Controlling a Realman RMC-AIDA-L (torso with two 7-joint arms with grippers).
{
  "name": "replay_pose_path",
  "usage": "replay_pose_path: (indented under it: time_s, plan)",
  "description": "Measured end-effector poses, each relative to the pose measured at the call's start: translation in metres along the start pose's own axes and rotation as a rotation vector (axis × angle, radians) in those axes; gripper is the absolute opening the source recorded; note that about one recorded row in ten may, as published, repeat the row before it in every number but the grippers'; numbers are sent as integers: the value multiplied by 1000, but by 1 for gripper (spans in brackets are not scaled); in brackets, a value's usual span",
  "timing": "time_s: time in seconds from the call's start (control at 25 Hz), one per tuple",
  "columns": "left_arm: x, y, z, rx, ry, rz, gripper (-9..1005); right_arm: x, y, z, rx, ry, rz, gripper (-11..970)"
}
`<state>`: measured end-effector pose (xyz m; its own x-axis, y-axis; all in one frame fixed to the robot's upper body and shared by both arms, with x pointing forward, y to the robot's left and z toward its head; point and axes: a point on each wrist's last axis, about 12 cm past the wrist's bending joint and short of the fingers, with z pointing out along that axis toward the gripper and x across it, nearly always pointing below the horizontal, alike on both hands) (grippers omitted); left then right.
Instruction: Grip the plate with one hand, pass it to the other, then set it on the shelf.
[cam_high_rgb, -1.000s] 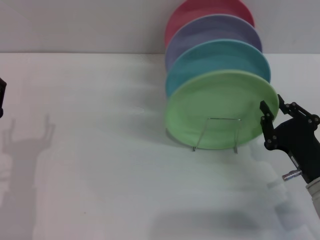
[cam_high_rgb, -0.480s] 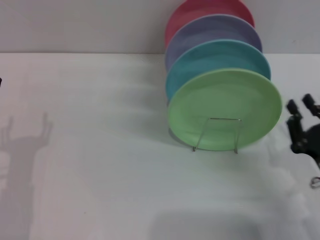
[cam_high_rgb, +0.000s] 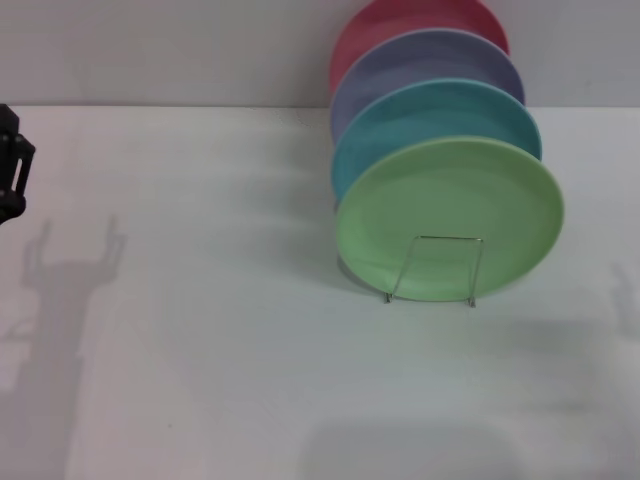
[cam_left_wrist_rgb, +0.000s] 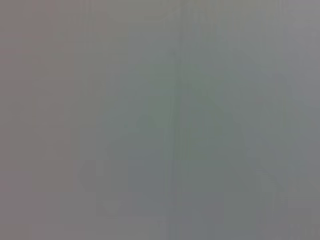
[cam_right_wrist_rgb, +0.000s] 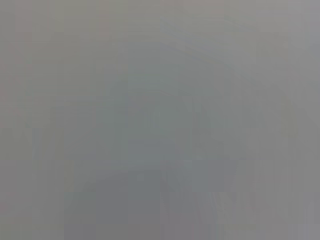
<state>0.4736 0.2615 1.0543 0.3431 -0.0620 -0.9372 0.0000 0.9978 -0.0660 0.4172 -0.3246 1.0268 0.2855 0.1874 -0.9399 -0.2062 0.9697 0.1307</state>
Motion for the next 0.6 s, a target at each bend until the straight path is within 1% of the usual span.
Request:
replay_pose_path:
  time_s: [0.04, 0.12, 0.2, 0.36, 0.4, 0.56, 0.6]
  plan:
    - [1, 0, 0, 4, 3, -4, 832, 0, 0, 0, 0, 0, 0, 308]
    - [2, -1, 0, 8, 8, -5, 832, -2, -12, 2, 29, 4, 39, 313]
    - [3, -2, 0, 11, 16, -4, 832, -5, -20, 6, 56, -8, 43, 317]
    - [3, -2, 0, 11, 16, -4, 832, -10, -30, 15, 115, -52, 14, 482]
    - [6, -3, 0, 16, 34, -3, 832, -12, -34, 18, 142, -66, -3, 523]
    - [6, -3, 0, 16, 34, -3, 832, -15, -44, 25, 215, -90, -54, 639]
    - [16, -9, -6, 20, 92, 11, 832, -14, -47, 31, 237, -84, -77, 668]
